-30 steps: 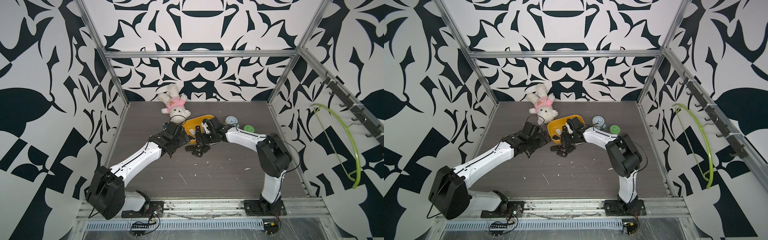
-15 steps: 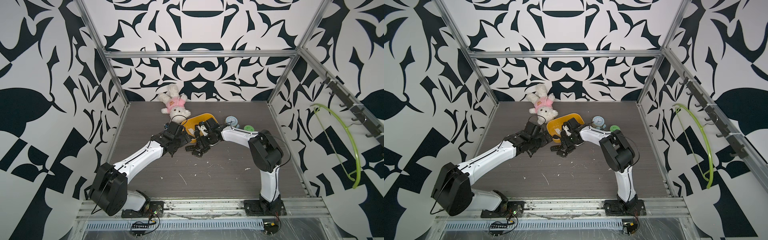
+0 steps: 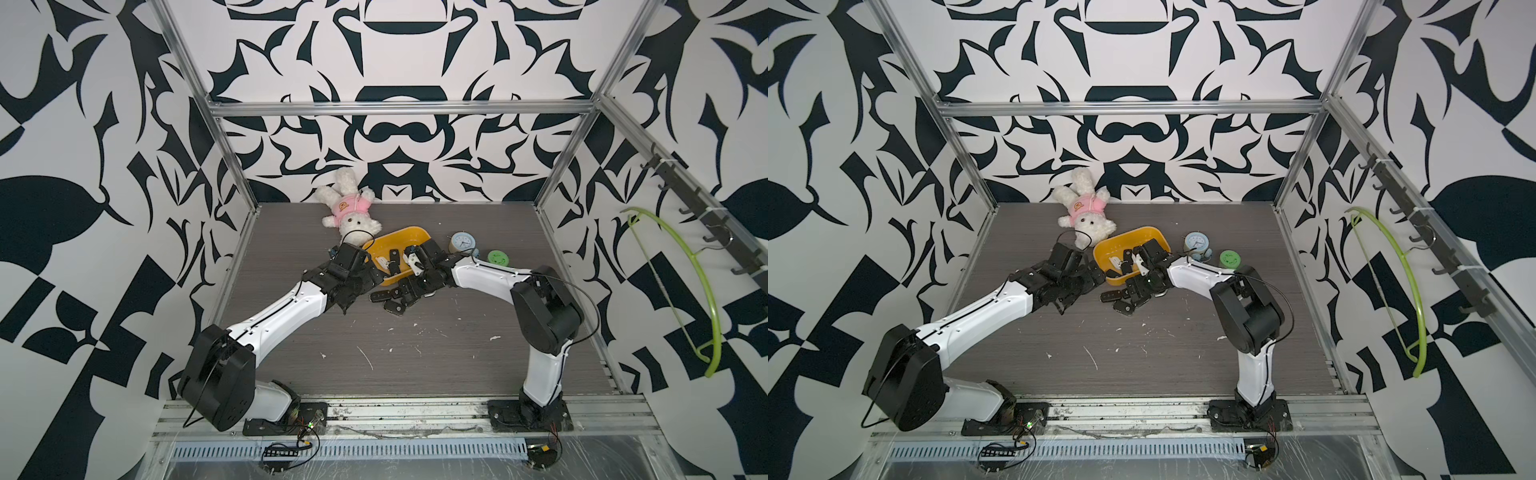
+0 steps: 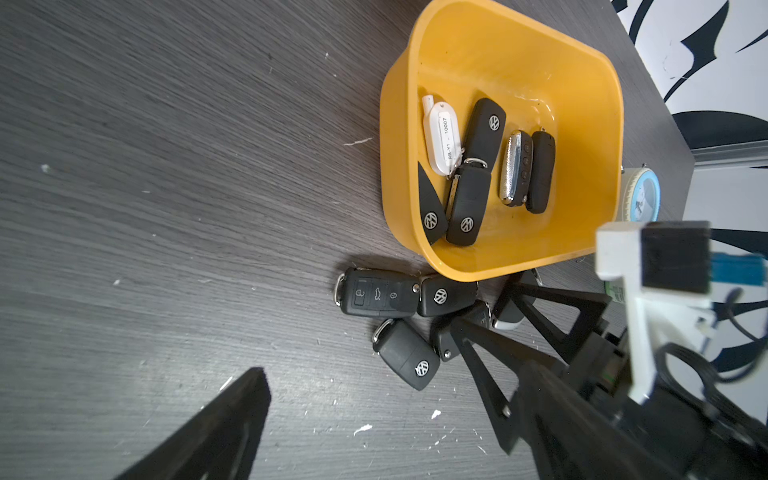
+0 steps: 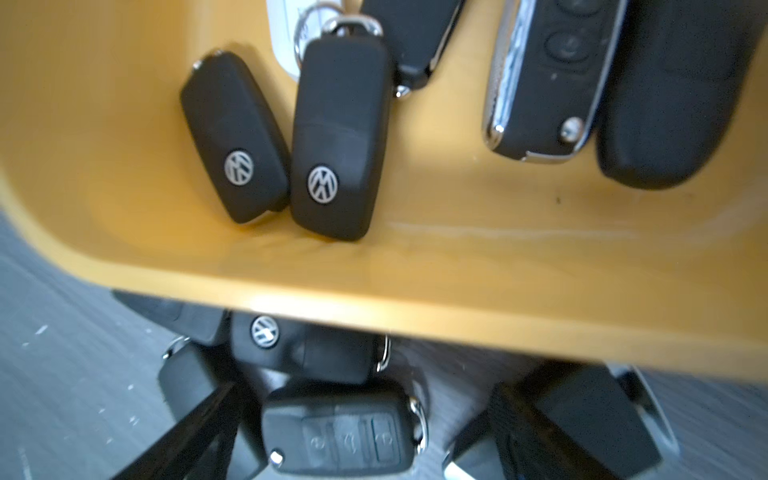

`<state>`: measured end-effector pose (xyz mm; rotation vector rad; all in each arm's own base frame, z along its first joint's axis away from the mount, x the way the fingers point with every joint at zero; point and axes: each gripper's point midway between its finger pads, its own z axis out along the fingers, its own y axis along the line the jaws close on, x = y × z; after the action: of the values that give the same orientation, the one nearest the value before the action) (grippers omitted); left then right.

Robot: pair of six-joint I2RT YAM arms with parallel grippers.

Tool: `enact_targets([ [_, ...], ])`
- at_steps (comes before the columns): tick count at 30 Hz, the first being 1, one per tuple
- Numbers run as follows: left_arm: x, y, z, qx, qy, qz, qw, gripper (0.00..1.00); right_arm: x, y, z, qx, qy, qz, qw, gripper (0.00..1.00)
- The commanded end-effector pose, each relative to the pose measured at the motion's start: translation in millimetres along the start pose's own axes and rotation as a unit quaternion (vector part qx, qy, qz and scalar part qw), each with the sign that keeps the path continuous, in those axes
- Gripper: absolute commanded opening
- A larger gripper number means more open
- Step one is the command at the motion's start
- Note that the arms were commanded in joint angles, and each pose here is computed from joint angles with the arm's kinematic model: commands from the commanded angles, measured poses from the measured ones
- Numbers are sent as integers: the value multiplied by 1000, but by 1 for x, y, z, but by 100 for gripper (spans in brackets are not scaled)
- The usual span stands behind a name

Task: Place the car key into the storage box
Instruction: Pick up the car key from the center of the board.

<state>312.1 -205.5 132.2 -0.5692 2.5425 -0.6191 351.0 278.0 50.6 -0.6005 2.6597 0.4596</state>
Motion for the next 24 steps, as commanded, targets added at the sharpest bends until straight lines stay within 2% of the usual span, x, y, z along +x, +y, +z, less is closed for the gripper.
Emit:
enact_targets([
  [1,-6,-10,-1,13,-2,-5,1000,100,-16,6,-22,-9,-34,13,999,96],
  [5,-6,-12,-2,15,-1,-4,1000,100,-18,2,-35,6,-45,42,998,96],
  [9,-6,-12,-2,16,-2,-5,1000,99,-8,-20,-46,70,-47,126,988,94],
  [13,-7,-11,-4,13,-4,-6,1000,100,7,-42,-57,130,-54,180,974,90],
  [18,-7,-11,-4,14,-4,-6,1000,99,14,-51,-56,153,-52,194,968,86],
  [24,-5,-10,-5,17,-1,-9,1000,99,5,-62,-45,192,-37,182,964,79],
])
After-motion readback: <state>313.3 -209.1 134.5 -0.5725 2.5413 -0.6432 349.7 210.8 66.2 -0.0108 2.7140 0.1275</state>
